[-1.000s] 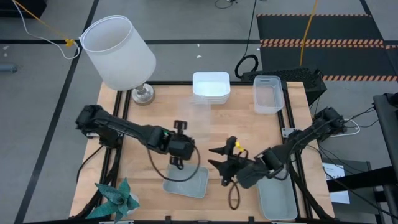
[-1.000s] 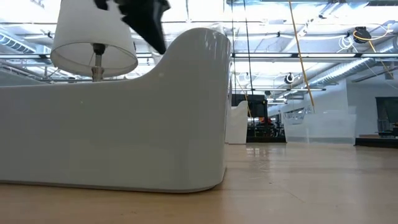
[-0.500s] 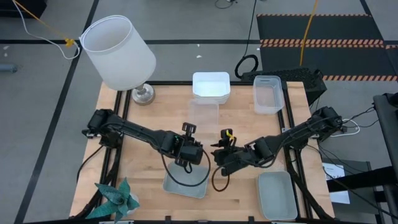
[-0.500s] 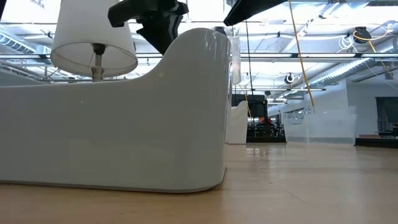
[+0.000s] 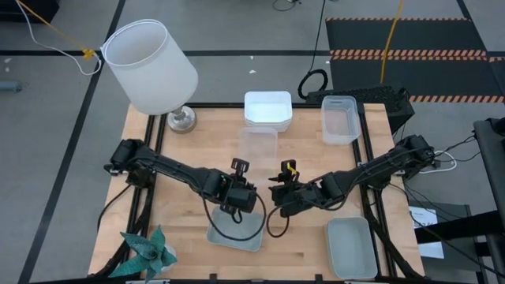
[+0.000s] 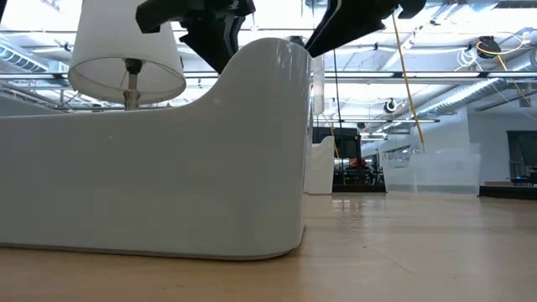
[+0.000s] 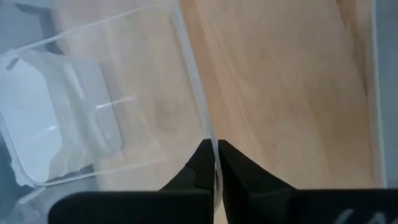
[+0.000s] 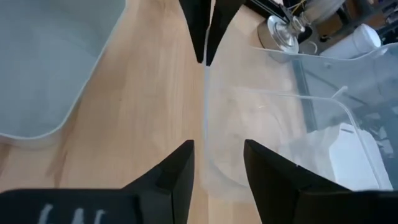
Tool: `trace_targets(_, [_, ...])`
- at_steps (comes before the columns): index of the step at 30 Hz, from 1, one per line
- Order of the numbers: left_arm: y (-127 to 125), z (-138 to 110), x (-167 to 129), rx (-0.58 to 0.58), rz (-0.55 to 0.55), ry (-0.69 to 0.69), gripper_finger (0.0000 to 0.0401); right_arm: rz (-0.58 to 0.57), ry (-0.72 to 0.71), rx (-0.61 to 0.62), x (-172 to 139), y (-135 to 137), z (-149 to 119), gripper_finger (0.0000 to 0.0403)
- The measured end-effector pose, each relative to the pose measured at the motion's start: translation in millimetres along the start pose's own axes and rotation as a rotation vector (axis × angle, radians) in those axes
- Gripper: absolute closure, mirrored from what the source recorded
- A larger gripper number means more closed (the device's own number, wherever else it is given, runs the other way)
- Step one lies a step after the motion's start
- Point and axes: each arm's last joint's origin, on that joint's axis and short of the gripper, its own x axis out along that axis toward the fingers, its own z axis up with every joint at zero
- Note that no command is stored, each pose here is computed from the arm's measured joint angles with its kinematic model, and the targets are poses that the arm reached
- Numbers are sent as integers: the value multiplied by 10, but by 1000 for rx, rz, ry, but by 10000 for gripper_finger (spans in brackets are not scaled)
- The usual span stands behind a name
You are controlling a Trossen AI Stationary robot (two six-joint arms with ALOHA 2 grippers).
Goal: Stack baskets by color
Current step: Stack the left transparent bin on the transparent bins
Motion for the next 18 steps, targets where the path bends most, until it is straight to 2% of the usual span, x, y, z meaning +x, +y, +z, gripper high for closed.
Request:
trace_targets(5, [-8,3,-6,7,7,-2,385,-2,13,-14,7,-5,-14,274])
trace_targets(9, [-41,17,-26,32,6,-14,394,1,29,-32,5,-2,-33,285])
trace_targets(18, [-49,133,-229,7,5,-92,379,2,32,-79,3,-3,-37,317])
